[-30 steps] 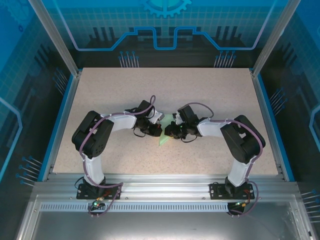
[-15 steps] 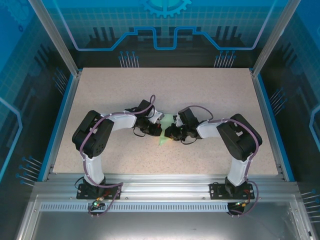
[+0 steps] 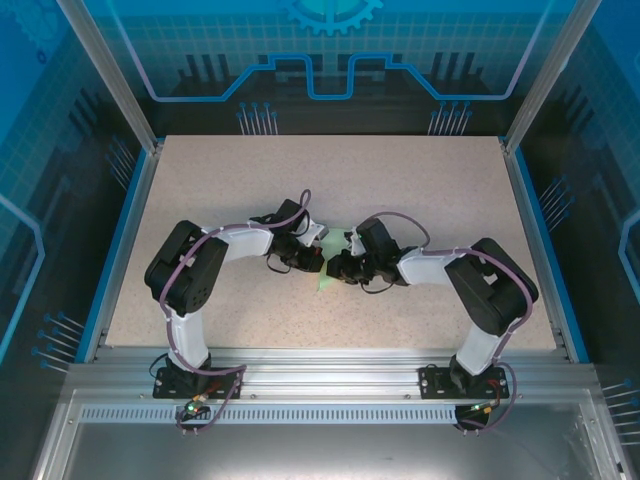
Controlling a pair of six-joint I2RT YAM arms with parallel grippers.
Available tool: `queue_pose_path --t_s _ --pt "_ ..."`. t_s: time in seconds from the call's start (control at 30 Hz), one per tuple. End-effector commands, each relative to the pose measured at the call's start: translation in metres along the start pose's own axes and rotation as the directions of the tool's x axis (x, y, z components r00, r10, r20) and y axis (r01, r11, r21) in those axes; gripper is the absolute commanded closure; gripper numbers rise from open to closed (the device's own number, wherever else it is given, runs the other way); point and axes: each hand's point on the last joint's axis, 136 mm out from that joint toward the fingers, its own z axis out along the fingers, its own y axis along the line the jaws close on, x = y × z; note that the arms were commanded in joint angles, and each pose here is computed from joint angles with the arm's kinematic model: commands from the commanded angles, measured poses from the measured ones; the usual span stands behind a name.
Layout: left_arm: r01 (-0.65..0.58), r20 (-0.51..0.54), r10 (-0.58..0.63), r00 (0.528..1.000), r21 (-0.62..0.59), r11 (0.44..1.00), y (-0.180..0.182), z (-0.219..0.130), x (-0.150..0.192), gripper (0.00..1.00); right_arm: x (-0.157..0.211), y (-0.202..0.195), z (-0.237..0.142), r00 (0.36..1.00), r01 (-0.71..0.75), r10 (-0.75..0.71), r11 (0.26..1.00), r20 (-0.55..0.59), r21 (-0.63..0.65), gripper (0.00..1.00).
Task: Fold a paper plane with a square sheet of paper (pick it up from the middle)
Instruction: Third fold the triangle at the center of the table.
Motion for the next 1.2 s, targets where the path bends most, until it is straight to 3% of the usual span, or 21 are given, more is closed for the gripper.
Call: queue_pose_path --t_s 0.0,0.27,0.6,1.03,1.17 --pt "0.014 -0.039 -0.015 0.999 -0.032 0.999 0.014 0.005 0.007 0.96 0.008 -0.001 0.011 1.0 -0.006 0.006 1.0 -0.012 0.007 0.81" --pt "0.013 -0.043 -0.015 0.999 -0.032 0.999 0.014 0.005 0.008 0.96 0.014 -0.02 0.028 0.999 -0.028 0.029 0.999 -0.034 0.032 0.82" --pt "0.014 -0.046 -0.015 0.999 -0.032 0.999 0.015 0.006 0.007 0.96 0.011 0.013 0.005 0.999 0.039 -0.039 0.999 0.003 -0.03 0.81" --pt "0.015 -0.051 -0.016 0.999 -0.03 0.999 0.014 0.006 0.008 0.96 0.029 -0.003 0.039 0.998 0.018 -0.015 0.999 -0.065 0.043 0.82" --pt "0.015 -0.051 -0.016 0.999 -0.032 0.999 0.015 0.006 0.008 0.96 0.029 0.002 0.033 0.997 0.033 -0.03 0.998 -0.065 0.046 0.82"
